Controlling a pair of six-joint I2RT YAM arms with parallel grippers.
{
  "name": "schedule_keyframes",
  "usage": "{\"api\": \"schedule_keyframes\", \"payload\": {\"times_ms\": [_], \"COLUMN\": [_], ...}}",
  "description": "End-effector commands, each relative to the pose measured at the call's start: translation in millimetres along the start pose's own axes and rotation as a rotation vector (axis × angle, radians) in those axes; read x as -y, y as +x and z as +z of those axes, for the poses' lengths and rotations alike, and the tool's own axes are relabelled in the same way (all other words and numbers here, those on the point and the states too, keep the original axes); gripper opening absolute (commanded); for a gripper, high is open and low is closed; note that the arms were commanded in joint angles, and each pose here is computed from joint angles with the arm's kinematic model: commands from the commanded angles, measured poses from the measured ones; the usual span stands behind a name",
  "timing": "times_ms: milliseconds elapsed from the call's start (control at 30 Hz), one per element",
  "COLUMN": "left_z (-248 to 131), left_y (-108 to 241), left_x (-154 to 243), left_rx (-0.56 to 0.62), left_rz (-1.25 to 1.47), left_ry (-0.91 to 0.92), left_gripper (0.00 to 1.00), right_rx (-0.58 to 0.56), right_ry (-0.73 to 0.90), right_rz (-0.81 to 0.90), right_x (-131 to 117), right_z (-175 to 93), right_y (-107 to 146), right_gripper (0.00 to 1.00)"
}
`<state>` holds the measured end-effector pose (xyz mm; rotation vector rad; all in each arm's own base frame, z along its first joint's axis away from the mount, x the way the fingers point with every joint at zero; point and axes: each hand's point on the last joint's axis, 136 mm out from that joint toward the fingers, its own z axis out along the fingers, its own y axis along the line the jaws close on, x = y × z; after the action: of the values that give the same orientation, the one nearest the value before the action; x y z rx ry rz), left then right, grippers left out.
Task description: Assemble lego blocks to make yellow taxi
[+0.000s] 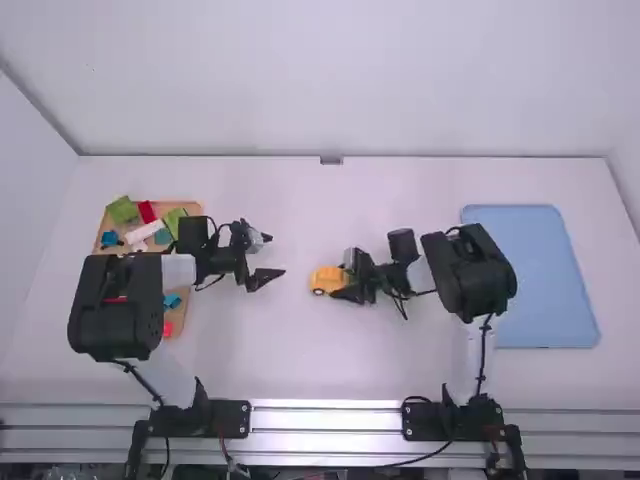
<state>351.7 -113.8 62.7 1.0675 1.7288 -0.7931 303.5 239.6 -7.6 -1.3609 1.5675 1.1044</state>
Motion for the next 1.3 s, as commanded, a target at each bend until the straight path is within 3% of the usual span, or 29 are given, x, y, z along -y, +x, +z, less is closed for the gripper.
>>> {"api": "schedule_keyframes", "payload": {"times_ms": [0,133,200,267,300,367,467,600,700,800,867,967,1067,1100,1267], "left_z": [-1.2,-1.9,-5.9,-8.0,-7.8,-7.6,-11.3,-16.7,-18.5,-17.1,-16.4,-18.5,-18.1,-18.9,-31.8], "left_y": [10.7,28.4,33.4,33.3,31.3,27.4,25.4,33.5,37.2,35.7,30.5,20.6,5.5,-3.3,-42.0], "left_x": [-15.5,-37.1,-49.6,-54.2,-56.9,-59.4,-67.3,-80.0,-87.3,-91.7,-95.4,-97.7,-96.1,-93.5,-80.0], "left_rx": [-0.087,-0.188,-0.209,-0.205,-0.194,-0.174,-0.152,-0.178,-0.195,-0.194,-0.187,-0.174,-0.157,-0.151,-0.115], "left_rz": [-0.184,-0.306,-0.363,-0.381,-0.398,-0.416,-0.460,-0.529,-0.562,-0.576,-0.588,-0.586,-0.551,-0.534,-0.481], "left_ry": [-0.112,-0.273,-0.358,-0.383,-0.398,-0.405,-0.446,-0.565,-0.652,-0.714,-0.785,-0.854,-0.878,-0.886,-0.923], "left_gripper": [0.99,0.99,0.99,0.99,0.99,0.99,0.99,0.99,0.99,0.99,0.99,0.99,0.99,0.99,0.99], "right_rx": [0.043,-0.076,-0.199,-0.263,-0.340,-0.404,-0.426,-0.341,-0.298,-0.303,-0.311,-0.323,-0.328,-0.329,-0.319], "right_ry": [0.121,0.386,0.599,0.711,0.853,1.003,1.246,1.430,1.506,1.522,1.521,1.512,1.504,1.504,1.584], "right_rz": [0.074,0.167,0.248,0.280,0.310,0.346,0.423,0.560,0.680,0.728,0.770,0.797,0.807,0.807,0.861], "right_x": [24.7,48.6,58.2,60.4,61.2,59.8,57.8,57.5,56.1,57.5,59.9,60.5,60.3,60.2,50.5], "right_z": [-37.9,-97.7,-150.1,-179.0,-216.1,-256.6,-324.2,-379.8,-408.2,-417.0,-419.2,-417.0,-414.7,-414.6,-425.8], "right_y": [-39.3,-39.2,-32.7,-28.9,-24.5,-20.7,-16.3,-0.2,29.9,52.9,75.2,88.9,91.8,90.9,80.8], "right_gripper": [0.44,0.44,0.47,0.48,0.48,0.47,0.46,0.46,0.47,0.49,0.58,0.71,0.84,0.98,0.98]}}
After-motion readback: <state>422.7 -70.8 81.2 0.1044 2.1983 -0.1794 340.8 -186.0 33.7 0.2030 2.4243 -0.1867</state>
